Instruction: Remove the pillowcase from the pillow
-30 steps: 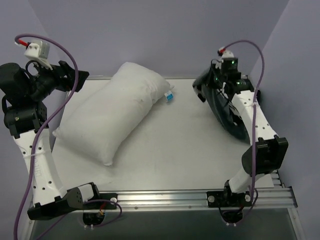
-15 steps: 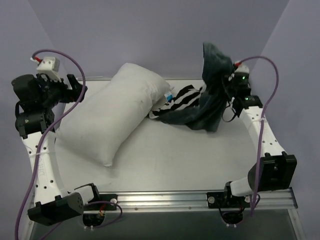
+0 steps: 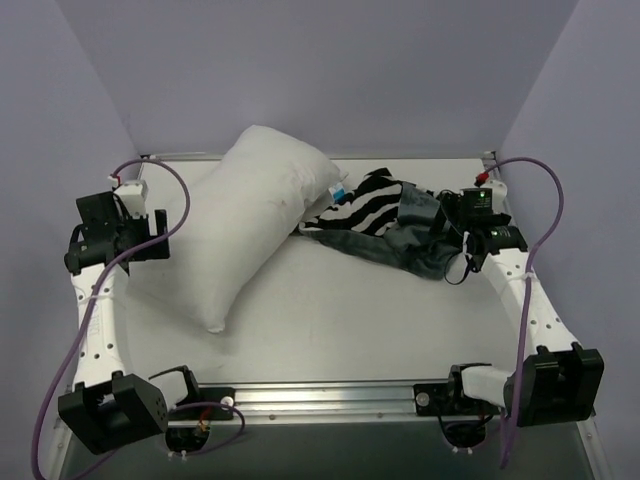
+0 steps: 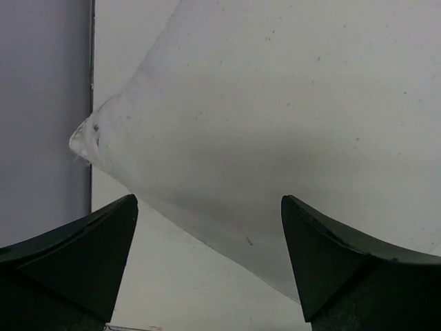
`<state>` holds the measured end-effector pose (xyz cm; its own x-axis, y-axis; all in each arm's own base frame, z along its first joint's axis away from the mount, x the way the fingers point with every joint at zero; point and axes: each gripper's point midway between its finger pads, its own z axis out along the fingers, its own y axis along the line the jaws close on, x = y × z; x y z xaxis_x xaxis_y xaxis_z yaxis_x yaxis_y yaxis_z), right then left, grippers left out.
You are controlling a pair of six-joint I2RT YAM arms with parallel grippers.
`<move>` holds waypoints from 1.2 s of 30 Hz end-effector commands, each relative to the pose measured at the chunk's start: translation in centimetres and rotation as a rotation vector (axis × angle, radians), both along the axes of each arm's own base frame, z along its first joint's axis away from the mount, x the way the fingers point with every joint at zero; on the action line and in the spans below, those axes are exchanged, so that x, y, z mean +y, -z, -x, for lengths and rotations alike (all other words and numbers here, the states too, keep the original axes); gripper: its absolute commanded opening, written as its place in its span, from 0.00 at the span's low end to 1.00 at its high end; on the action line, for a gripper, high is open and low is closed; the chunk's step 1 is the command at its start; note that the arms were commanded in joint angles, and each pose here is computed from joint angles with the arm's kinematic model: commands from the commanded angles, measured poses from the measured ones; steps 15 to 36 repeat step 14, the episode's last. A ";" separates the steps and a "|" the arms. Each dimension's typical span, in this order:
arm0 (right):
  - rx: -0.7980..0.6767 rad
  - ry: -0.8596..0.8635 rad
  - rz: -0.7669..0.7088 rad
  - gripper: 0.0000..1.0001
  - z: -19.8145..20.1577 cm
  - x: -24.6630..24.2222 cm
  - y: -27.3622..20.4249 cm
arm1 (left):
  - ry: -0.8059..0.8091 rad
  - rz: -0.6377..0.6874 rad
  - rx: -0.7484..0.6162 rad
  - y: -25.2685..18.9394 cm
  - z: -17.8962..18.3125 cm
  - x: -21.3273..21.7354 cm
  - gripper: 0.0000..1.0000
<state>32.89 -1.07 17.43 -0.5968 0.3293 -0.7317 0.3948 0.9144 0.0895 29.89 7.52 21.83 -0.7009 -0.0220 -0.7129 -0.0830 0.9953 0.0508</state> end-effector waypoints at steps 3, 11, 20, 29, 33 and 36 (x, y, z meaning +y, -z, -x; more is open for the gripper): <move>0.093 0.073 0.041 1.00 2.2 -1.2 3.2 | -0.017 -0.107 0.024 0.8 3.2 0.9 0.94; 0.076 0.063 0.034 1.00 2.7 -1.1 3.5 | -0.056 -0.184 -0.001 0.6 4.3 2.1 0.94; 0.084 0.048 0.032 1.00 3.1 -1.0 4.0 | -0.064 -0.191 -0.011 0.5 4.4 2.2 0.94; 0.084 0.048 0.032 1.00 3.1 -1.0 4.0 | -0.064 -0.191 -0.011 0.5 4.4 2.2 0.94; 0.084 0.048 0.032 1.00 3.1 -1.0 4.0 | -0.064 -0.191 -0.011 0.5 4.4 2.2 0.94; 0.084 0.048 0.032 1.00 3.1 -1.0 4.0 | -0.064 -0.191 -0.011 0.5 4.4 2.2 0.94</move>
